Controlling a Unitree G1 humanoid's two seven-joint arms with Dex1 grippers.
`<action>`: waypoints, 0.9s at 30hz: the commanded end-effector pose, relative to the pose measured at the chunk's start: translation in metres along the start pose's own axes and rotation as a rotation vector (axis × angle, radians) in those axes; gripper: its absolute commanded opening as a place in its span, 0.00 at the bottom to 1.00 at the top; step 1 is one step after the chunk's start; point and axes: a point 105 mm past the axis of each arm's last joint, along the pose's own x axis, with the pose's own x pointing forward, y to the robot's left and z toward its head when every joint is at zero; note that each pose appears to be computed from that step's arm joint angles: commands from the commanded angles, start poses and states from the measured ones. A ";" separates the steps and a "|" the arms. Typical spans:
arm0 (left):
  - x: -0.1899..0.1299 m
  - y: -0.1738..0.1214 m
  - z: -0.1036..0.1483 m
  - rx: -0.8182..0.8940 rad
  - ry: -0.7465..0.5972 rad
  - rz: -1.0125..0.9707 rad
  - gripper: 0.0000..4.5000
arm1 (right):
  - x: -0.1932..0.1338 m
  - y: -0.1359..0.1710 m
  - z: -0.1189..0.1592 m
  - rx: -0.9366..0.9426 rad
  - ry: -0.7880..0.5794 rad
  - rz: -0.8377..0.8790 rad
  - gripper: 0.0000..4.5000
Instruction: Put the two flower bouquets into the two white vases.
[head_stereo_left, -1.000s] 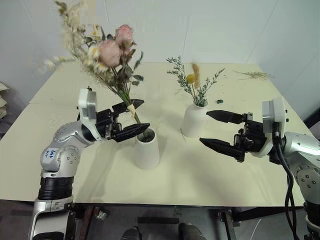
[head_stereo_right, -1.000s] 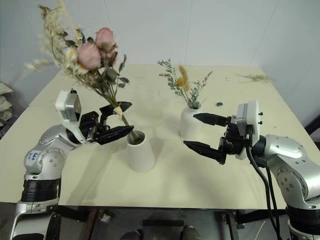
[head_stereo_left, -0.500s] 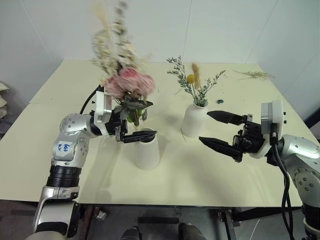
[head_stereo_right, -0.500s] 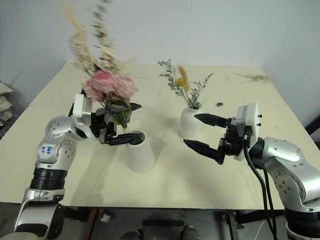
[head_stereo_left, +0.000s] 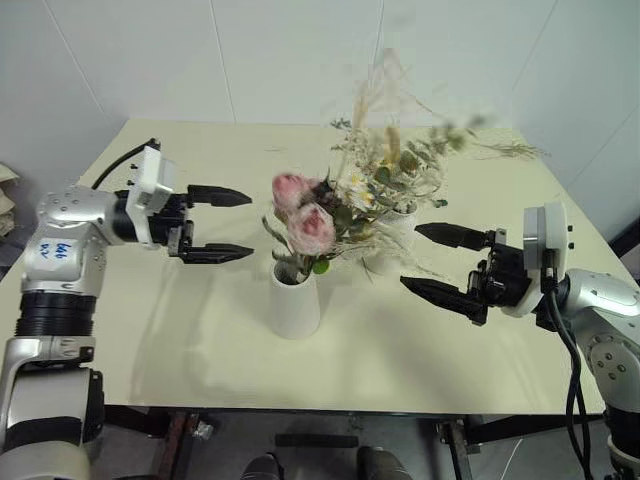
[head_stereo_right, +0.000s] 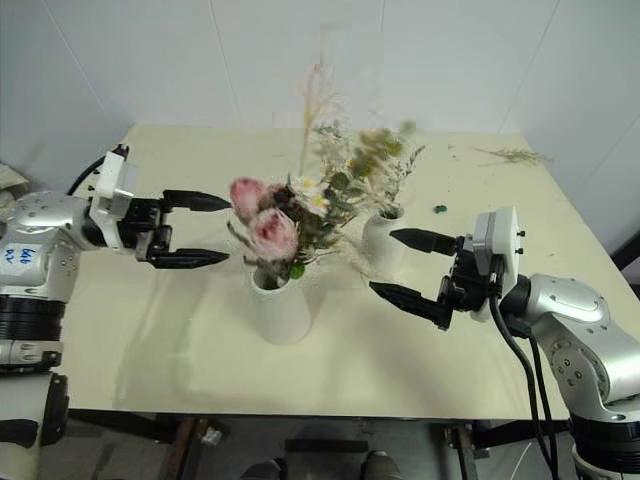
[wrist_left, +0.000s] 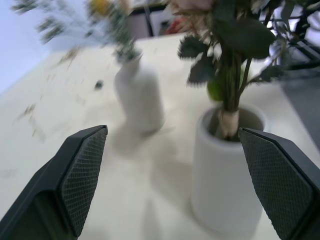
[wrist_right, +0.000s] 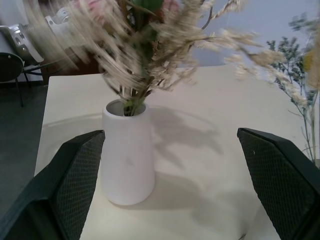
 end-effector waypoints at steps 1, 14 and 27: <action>-0.018 -0.006 0.007 0.004 0.004 -0.004 1.00 | -0.007 0.000 0.011 -0.050 0.012 0.029 1.00; -0.045 -0.048 -0.009 -0.121 -0.024 0.021 1.00 | -0.048 -0.005 0.003 -0.078 0.195 0.028 1.00; -0.037 -0.052 -0.003 -0.093 -0.084 0.032 1.00 | -0.058 -0.003 0.001 -0.101 0.225 0.007 1.00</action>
